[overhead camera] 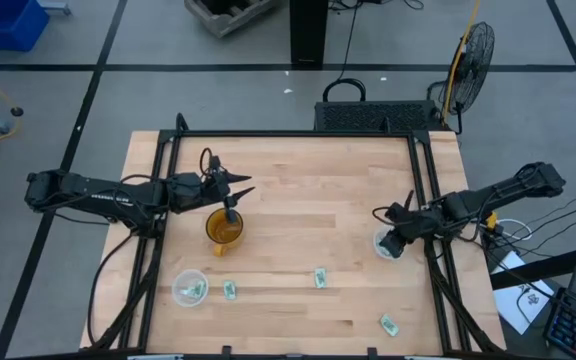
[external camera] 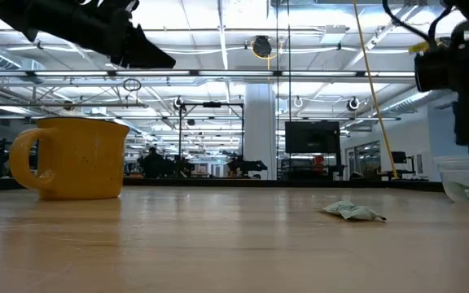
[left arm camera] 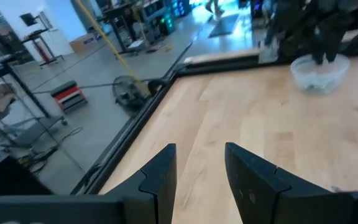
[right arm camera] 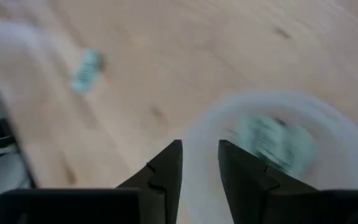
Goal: Pick and place Stevia / Truvia into bins
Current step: Put the stevia packet into the left transparent container
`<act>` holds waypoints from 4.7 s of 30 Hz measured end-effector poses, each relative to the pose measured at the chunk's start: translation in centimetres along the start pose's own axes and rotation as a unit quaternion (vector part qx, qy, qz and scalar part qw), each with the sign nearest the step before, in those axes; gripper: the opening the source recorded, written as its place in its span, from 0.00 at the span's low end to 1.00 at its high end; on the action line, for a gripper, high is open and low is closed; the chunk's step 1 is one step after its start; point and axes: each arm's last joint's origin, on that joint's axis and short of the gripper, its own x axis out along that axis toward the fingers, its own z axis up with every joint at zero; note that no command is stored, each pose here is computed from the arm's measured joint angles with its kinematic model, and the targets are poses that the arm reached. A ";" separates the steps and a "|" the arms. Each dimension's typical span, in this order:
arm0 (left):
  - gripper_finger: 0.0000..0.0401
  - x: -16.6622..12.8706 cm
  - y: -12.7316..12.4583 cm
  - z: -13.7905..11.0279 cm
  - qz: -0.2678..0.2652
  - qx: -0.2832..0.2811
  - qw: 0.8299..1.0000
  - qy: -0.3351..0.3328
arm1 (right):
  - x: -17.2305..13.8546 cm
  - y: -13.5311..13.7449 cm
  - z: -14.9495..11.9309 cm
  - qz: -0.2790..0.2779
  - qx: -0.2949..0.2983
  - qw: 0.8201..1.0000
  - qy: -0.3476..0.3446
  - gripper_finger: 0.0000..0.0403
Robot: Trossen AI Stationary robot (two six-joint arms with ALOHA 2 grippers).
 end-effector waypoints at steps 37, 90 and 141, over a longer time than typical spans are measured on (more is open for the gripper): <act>0.36 16.5 -17.5 -1.4 -0.392 0.040 0.915 0.090 | 2.1 -0.3 1.8 0.150 -0.199 0.830 -0.499 0.23; 0.03 19.6 -19.6 -5.0 -0.340 0.016 0.926 0.165 | 0.0 7.1 4.8 0.083 -0.326 0.825 -0.454 0.18; 0.07 -12.7 -14.2 -2.6 -0.226 -0.161 0.820 0.501 | 0.9 6.3 4.3 0.079 -0.298 0.854 -0.420 0.18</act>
